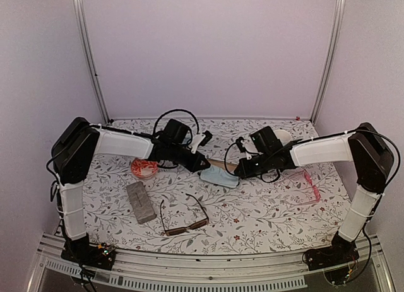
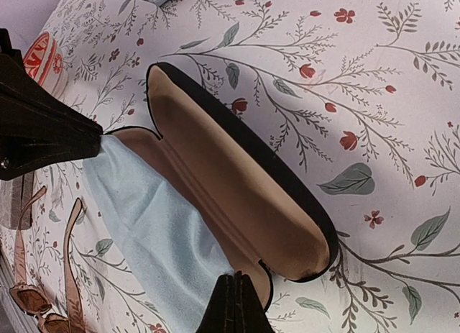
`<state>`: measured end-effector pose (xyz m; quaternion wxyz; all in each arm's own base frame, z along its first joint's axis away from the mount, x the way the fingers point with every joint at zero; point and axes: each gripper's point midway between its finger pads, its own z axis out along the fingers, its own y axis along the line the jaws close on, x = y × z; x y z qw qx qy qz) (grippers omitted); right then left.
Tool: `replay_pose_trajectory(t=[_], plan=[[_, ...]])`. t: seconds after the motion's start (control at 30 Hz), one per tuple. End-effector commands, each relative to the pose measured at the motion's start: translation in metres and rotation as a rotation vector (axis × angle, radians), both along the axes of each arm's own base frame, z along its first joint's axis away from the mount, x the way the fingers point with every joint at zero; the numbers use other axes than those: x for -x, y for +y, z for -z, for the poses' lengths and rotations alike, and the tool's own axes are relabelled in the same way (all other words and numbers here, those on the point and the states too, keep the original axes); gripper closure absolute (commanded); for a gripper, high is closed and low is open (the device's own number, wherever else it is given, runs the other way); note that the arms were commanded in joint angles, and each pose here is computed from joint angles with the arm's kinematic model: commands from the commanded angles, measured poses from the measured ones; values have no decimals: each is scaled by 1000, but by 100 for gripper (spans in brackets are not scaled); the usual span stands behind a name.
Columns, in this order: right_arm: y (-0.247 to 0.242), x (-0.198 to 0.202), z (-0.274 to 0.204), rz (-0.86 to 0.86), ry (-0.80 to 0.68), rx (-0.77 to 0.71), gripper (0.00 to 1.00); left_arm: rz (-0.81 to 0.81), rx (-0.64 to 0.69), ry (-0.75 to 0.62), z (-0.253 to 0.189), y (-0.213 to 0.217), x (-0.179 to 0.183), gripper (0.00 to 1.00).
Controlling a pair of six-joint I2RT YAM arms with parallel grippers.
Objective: Organize the sunglasses
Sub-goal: Place the folded cleaning cloth in the sunglasses case.
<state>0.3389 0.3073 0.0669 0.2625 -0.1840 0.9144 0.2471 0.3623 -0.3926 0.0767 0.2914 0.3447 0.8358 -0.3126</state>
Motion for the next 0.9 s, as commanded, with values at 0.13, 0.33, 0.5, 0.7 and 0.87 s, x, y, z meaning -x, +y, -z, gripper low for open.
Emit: replay_pose_trajectory(t=[0.13, 0.33, 0.5, 0.7, 0.87], plan=[[4, -9, -1, -9, -12, -4, 100, -7, -8, 28, 12, 1, -8, 100], [5, -11, 3, -6, -8, 2, 100, -11, -13, 36, 17, 1, -11, 100], [5, -11, 6, -10, -2, 8, 100, -10, -11, 36, 17, 1, -12, 100], [5, -11, 13, -14, 12, 18, 100, -8, -17, 46, 23, 1, -12, 100], [5, -11, 16, -16, 16, 23, 100, -8, -20, 49, 26, 1, -13, 100]])
